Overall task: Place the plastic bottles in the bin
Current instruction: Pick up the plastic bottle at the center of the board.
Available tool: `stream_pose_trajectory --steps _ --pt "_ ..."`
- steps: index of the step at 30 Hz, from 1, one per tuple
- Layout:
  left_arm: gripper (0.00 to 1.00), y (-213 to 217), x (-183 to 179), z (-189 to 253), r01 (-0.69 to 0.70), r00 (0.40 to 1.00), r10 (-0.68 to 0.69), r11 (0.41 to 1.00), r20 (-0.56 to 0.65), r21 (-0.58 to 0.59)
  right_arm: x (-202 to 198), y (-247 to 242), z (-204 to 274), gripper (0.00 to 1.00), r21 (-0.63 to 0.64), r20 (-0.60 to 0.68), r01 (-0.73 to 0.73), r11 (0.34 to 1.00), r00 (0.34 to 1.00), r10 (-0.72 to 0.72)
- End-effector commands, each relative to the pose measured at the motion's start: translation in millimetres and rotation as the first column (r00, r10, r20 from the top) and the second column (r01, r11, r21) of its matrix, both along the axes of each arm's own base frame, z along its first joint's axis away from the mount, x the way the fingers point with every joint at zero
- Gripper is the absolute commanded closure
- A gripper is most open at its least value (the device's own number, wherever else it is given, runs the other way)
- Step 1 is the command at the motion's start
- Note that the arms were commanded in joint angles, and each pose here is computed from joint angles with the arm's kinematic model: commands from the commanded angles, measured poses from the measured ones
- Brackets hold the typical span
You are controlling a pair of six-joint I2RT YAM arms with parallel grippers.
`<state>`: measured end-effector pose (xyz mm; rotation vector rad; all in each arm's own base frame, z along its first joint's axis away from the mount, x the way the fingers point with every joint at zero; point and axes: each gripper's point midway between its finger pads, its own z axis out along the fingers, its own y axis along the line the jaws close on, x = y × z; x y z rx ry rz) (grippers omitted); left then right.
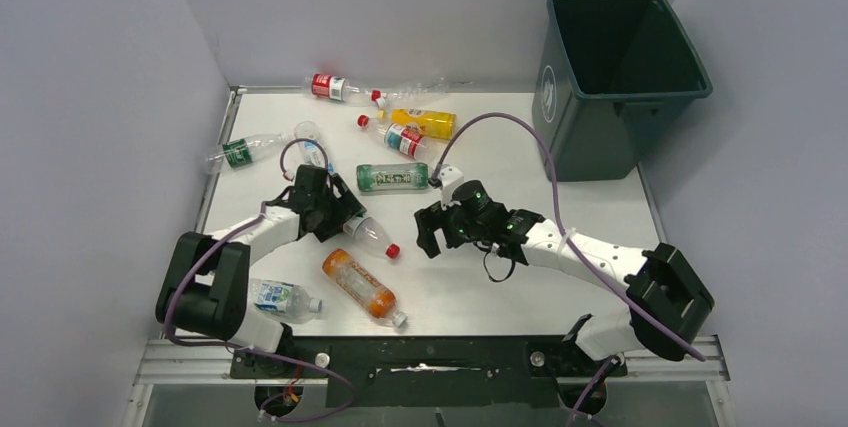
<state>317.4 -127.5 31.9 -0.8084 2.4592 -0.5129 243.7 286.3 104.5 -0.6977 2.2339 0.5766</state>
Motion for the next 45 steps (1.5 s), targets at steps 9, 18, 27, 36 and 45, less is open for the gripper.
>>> stream_pose_trajectory --steps 9,18,27,36,45 --pt "0.35 4 8 27 0.013 0.996 -0.016 0.999 0.086 0.030 11 15 23 0.02 0.039 0.051 0.008 0.999 0.999 -0.010" --pt "0.35 -2 12 70 0.045 0.982 -0.044 0.999 0.182 -0.003 2 42 46 0.02 0.145 0.038 -0.082 0.986 0.996 0.077" --pt "0.35 -32 22 122 0.153 0.941 -0.114 0.983 0.318 -0.099 -12 71 95 0.02 0.371 0.041 -0.201 0.907 0.979 0.200" --pt "0.35 -85 21 152 0.264 0.903 -0.178 0.947 0.391 -0.180 0 80 106 0.02 0.447 0.041 -0.192 0.874 0.980 0.195" --pt "0.34 -119 12 170 0.337 0.872 -0.214 0.915 0.441 -0.222 16 79 93 0.01 0.412 -0.001 -0.136 0.901 0.989 0.149"
